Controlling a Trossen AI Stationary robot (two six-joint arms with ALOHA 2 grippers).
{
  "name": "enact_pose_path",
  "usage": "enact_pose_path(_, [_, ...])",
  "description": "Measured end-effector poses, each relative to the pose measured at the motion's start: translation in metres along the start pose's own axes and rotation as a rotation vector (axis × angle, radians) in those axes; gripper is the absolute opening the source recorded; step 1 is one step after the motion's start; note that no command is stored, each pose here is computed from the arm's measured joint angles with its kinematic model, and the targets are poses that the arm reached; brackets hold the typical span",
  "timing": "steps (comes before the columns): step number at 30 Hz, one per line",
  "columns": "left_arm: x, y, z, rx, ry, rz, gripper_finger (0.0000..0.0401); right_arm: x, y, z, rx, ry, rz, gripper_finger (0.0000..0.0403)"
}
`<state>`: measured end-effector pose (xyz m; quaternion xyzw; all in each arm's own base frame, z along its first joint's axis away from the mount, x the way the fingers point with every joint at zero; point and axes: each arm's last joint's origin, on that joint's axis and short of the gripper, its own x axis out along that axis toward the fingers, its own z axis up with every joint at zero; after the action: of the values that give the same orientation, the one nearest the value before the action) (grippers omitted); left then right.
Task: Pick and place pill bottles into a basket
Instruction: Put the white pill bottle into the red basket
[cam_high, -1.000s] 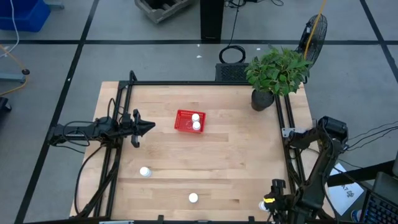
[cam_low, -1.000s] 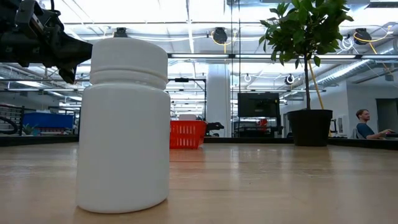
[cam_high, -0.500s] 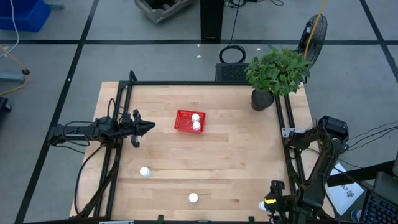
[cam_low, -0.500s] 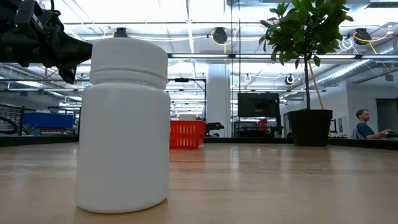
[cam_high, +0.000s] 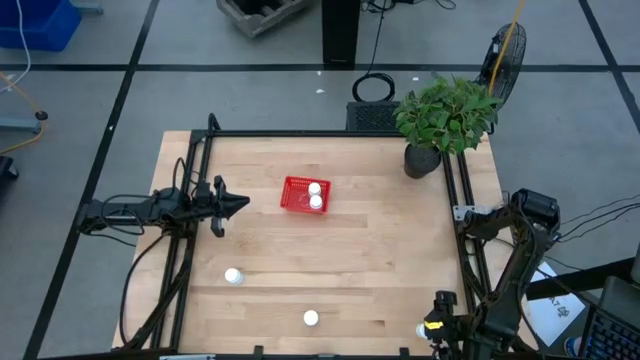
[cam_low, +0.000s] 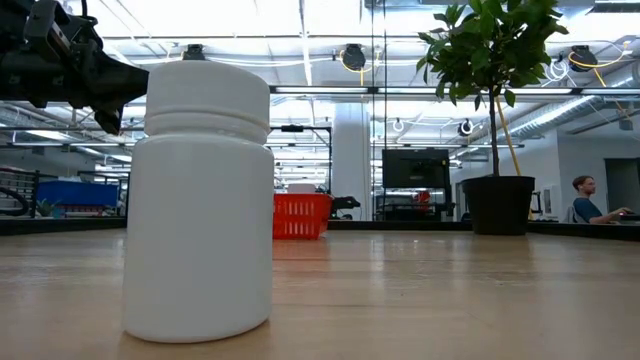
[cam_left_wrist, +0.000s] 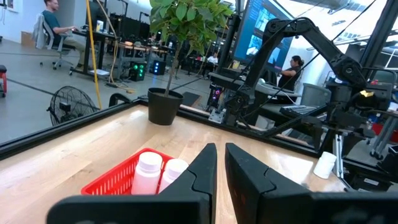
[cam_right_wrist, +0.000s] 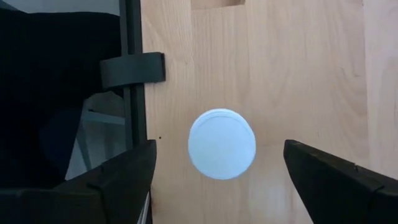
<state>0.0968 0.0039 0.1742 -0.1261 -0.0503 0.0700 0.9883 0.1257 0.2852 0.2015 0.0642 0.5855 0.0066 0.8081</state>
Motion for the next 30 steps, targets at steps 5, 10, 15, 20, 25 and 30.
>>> enact_pose_path(5, [0.000,0.000,0.000,0.000,0.000,0.000,0.0037,0.001,0.000,0.003,0.007,-0.003,0.004,0.0334])
enact_pose_path(10, [0.000,0.000,0.000,0.000,0.000,0.000,0.0037,0.009,-0.003,0.003,-0.003,-0.013,0.019,0.0321])
enact_pose_path(15, [0.000,0.000,0.000,0.000,0.000,0.000,0.0037,0.014,-0.006,0.000,0.007,0.013,0.016,0.0312])
enact_pose_path(20, [0.000,0.000,0.000,0.000,0.000,0.000,0.0037,0.014,-0.005,0.001,0.004,0.008,0.027,0.0298])
enact_pose_path(25, [0.000,0.000,0.000,0.000,0.000,0.000,0.0037,0.014,-0.005,0.001,0.005,0.008,0.029,0.0268])
enact_pose_path(30, [0.000,0.000,0.000,0.000,0.000,0.000,0.0037,0.014,-0.005,0.001,0.006,0.008,0.037,0.0215])
